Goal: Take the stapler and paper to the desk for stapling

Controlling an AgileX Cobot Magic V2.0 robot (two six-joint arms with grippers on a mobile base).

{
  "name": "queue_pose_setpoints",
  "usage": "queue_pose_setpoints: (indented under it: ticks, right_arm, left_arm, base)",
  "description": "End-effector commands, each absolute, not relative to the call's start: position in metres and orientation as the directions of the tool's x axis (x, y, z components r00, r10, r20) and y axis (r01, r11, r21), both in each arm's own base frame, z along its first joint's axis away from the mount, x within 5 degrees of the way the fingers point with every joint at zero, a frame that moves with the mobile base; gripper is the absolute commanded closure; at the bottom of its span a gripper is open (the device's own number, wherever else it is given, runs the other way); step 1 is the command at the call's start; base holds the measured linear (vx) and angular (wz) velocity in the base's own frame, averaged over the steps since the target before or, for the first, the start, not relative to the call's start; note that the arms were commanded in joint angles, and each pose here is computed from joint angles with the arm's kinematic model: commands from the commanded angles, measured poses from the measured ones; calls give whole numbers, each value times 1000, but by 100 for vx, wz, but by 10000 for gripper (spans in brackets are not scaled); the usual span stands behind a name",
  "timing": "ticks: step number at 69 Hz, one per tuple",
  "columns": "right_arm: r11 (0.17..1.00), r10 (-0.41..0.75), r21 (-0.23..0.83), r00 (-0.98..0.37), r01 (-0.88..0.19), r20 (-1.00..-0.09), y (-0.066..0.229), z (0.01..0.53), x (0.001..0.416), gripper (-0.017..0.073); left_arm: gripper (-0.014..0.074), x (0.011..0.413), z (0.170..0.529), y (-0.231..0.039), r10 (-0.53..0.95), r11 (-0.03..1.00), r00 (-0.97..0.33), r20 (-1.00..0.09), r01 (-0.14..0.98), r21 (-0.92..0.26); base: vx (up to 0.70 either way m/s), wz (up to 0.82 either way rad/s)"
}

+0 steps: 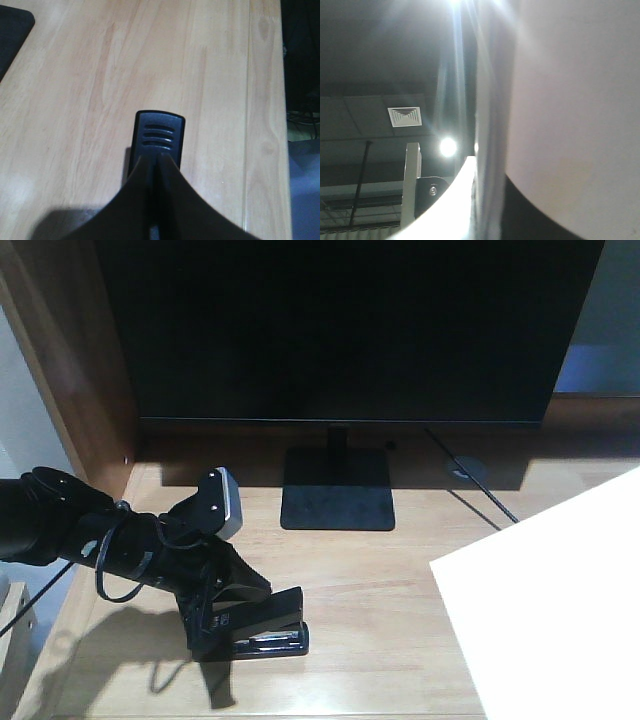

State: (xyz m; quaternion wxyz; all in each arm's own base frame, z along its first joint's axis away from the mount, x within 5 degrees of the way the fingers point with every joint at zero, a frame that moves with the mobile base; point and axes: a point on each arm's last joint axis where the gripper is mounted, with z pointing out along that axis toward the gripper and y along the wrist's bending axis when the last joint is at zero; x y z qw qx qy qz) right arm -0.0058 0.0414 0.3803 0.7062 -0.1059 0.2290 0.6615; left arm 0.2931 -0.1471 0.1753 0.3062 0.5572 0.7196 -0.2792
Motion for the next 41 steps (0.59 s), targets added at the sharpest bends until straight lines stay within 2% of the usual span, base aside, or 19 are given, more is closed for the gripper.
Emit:
queue_pose_setpoints:
  ticks: [1, 15, 28, 41]
  right_arm:
    - [52, 891, 32, 32, -998, -453, 41, 390, -17, 565]
    - [52, 891, 32, 32, -998, -453, 41, 390, -17, 565]
    - [52, 891, 32, 32, -998, -453, 41, 390, -17, 565]
    - [52, 891, 32, 32, -998, -453, 41, 390, -17, 565]
  left_arm:
    - [601, 295, 195, -151, 575, 249, -184, -797, 967, -44]
    - [600, 297, 195, -150, 584, 260, -176, -793, 965, -23]
    - [600, 296, 189, -152, 593, 204, -131, -794, 979, -10]
    - [600, 296, 183, -156, 597, 193, -138, -790, 981, -26]
  base:
    - [0, 0]
    - [0, 0]
    - [0, 0]
    - [0, 0]
